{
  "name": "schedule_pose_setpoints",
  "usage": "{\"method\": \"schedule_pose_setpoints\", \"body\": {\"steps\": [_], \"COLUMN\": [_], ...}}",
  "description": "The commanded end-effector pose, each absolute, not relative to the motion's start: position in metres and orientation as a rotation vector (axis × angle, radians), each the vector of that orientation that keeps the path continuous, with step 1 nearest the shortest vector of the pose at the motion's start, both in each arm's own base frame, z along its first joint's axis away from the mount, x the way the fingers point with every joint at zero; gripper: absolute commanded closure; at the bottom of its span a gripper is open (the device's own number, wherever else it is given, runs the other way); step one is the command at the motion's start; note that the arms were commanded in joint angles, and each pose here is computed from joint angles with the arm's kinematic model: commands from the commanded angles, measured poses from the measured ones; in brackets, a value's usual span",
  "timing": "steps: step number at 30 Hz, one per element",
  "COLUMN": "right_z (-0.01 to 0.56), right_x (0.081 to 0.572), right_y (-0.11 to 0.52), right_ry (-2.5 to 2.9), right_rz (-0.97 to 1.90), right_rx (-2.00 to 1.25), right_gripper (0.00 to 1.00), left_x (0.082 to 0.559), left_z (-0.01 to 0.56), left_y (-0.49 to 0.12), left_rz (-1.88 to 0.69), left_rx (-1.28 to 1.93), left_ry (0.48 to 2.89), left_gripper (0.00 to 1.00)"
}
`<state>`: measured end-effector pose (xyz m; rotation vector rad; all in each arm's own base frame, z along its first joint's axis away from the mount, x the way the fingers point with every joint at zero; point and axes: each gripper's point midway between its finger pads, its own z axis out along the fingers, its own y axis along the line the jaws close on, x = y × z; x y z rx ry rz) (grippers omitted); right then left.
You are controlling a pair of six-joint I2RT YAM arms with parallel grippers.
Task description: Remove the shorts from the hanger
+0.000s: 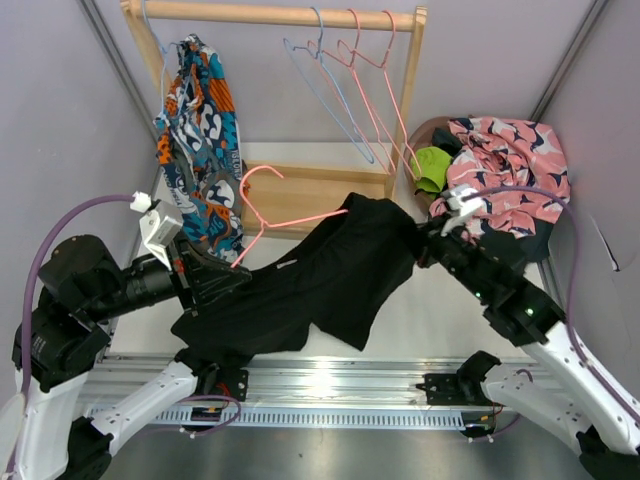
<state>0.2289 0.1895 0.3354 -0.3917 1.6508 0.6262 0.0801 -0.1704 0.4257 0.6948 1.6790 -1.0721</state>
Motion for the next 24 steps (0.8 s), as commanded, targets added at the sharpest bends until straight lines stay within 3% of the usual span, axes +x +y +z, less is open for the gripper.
{"method": "schedule_pose_setpoints", "body": {"steps": [1, 8, 24], "right_z": [0.364, 0.366, 0.348], "right_x": [0.224, 0.205, 0.198], "right_y": [0.137, 0.064, 0.067], "right_ry": [1.566, 1.568, 1.626], "right_rz": [0.499, 0.301, 0.350], "right_rx": [-0.235, -0.044, -0.012], "right_gripper": [1.00, 1.00, 1.00], "left_x": [0.091, 0.094, 0.108], "left_z": [0.441, 0.442, 0.449], "left_y": [-0.161, -0.152, -0.139], "left_rz": [-0.976, -0.922, -0.831], "left_rx": [0.660, 0.620, 0.525], "left_ry": [1.603, 1.598, 1.601], "left_gripper": [1.00, 1.00, 1.00]}}
